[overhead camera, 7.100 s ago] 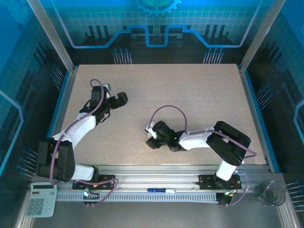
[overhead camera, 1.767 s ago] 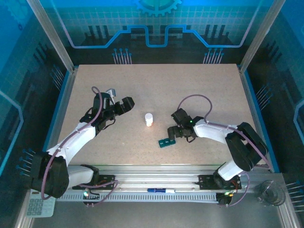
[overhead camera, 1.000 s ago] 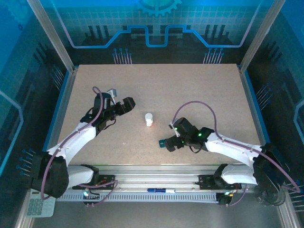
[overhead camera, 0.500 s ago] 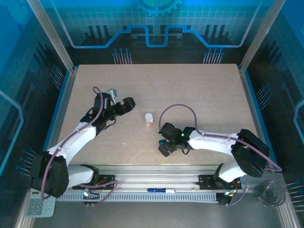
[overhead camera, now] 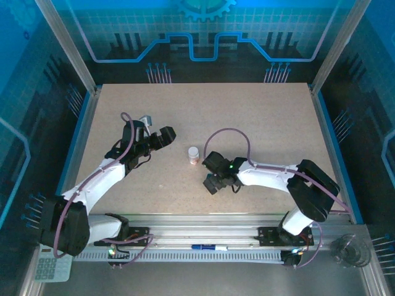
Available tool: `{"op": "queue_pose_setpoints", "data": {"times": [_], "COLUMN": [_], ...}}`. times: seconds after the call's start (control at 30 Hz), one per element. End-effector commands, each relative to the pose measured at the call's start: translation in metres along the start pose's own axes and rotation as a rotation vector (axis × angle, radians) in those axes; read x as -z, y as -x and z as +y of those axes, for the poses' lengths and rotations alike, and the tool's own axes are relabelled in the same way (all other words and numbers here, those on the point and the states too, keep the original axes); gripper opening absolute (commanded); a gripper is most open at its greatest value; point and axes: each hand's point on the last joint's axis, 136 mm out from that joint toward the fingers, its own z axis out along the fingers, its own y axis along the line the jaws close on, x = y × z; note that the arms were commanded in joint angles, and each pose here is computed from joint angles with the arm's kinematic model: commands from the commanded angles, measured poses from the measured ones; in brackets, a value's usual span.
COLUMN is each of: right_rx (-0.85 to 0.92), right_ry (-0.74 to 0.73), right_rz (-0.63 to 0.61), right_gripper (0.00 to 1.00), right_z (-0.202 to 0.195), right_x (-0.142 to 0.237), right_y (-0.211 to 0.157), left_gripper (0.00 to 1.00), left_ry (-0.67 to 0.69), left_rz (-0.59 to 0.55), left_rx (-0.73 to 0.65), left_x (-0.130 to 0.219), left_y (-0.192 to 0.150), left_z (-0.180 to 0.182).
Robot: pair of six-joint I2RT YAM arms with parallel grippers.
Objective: Sort the pills into containers
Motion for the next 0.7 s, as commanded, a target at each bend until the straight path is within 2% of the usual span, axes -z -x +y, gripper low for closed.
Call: {"op": "queue_pose_setpoints", "data": {"times": [0.0,0.2,0.4,0.67], "right_rx": [-0.089,-0.219,-0.250,-0.385], "right_ry": [-0.021,0.034,0.112,0.112], "right_rz": [-0.029,-0.055,-0.122,-0.180], "right_gripper": [1.00,1.00,1.00,1.00], "right_z": [-0.019,-0.041,-0.038,-0.050], "right_x": [-0.002,-0.005,0.013,0.024], "right_y": [0.018,0.028,0.036,0.021], "left_gripper": [0.99,0.99,0.99,0.99], "left_ry": [-0.017,-0.018,-0.020,-0.022], "left_rz": [0.005,0.005,0.006,0.019], "left_rx": [-0.006,-0.007,-0.006,-0.002], "left_x": [-0.002,-0.002,-0.003,-0.005], "left_y": [-0.001,-0.001,-0.001,-0.003], "left_z": [-0.005,-0.005,-0.005,-0.005]}}
